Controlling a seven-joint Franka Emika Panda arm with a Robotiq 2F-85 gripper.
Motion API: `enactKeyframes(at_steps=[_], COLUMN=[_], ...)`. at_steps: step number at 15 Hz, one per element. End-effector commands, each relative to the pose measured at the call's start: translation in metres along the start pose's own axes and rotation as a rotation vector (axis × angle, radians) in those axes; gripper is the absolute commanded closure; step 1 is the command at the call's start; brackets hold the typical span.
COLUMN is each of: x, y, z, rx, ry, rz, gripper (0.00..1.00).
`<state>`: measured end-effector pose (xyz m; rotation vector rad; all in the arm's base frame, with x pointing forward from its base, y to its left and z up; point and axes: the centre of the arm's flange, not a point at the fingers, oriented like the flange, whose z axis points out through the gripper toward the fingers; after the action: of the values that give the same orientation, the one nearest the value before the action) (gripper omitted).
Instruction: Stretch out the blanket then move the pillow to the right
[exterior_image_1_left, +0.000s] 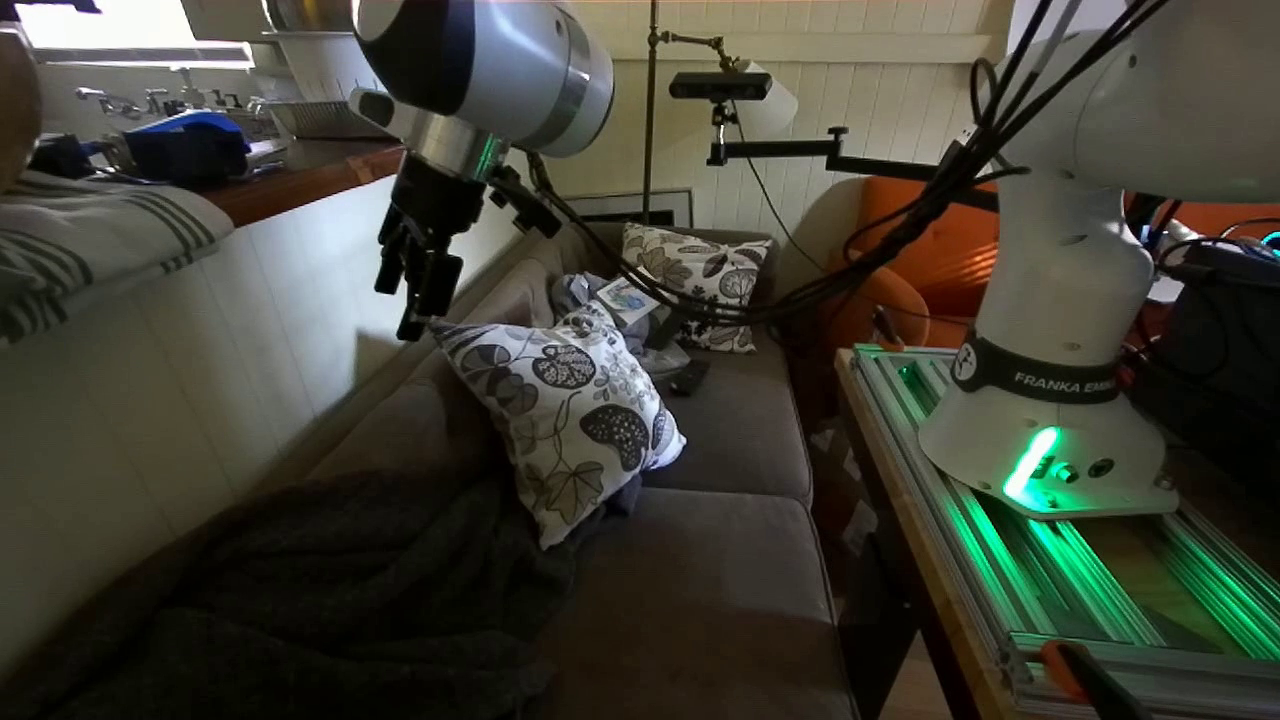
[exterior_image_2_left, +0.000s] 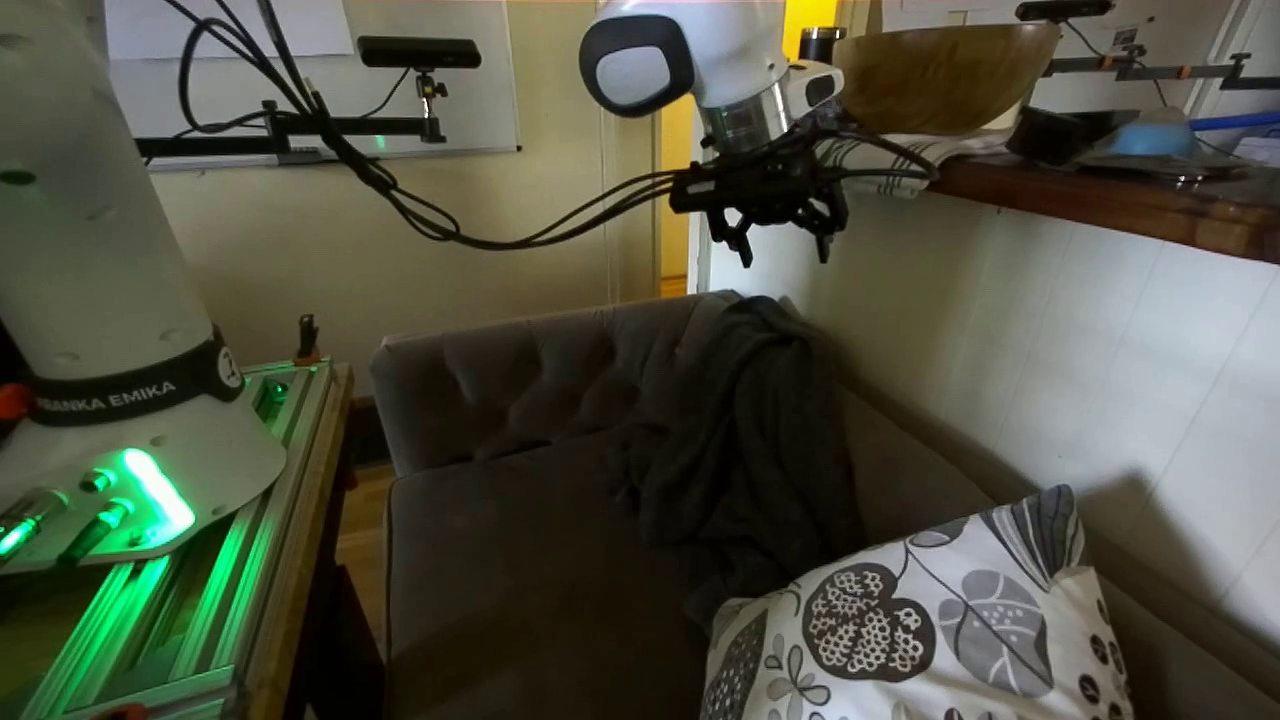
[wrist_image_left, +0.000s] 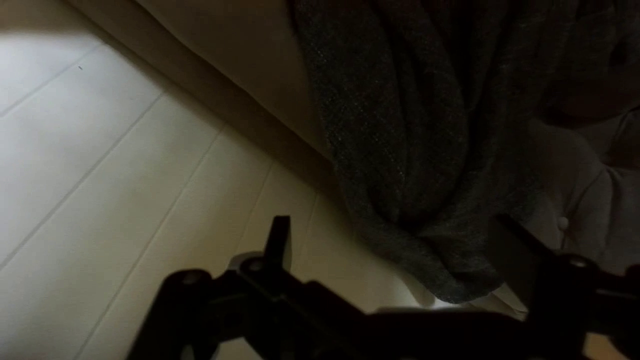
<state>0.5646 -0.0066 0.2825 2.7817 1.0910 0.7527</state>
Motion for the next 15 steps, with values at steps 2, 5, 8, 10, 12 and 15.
enactKeyframes(at_steps=[2, 5, 8, 10, 12, 15], x=[-0.035, -0.067, -0.095, -0.105, -0.109, -0.103], y=[0.063, 0.094, 0.099, 0.095, 0.084, 0.072], z=[0.042, 0.066, 0.097, 0.116, 0.132, 0.154], rx=[-0.099, -0.077, 0.040, 0.103, 0.219, 0.290], ry=[-0.049, -0.113, -0.174, -0.200, -0.215, -0.253], rz=[0.036, 0.078, 0.067, 0.070, 0.080, 0.086], gripper=[0.00, 0.00, 0.00, 0.00, 0.00, 0.00])
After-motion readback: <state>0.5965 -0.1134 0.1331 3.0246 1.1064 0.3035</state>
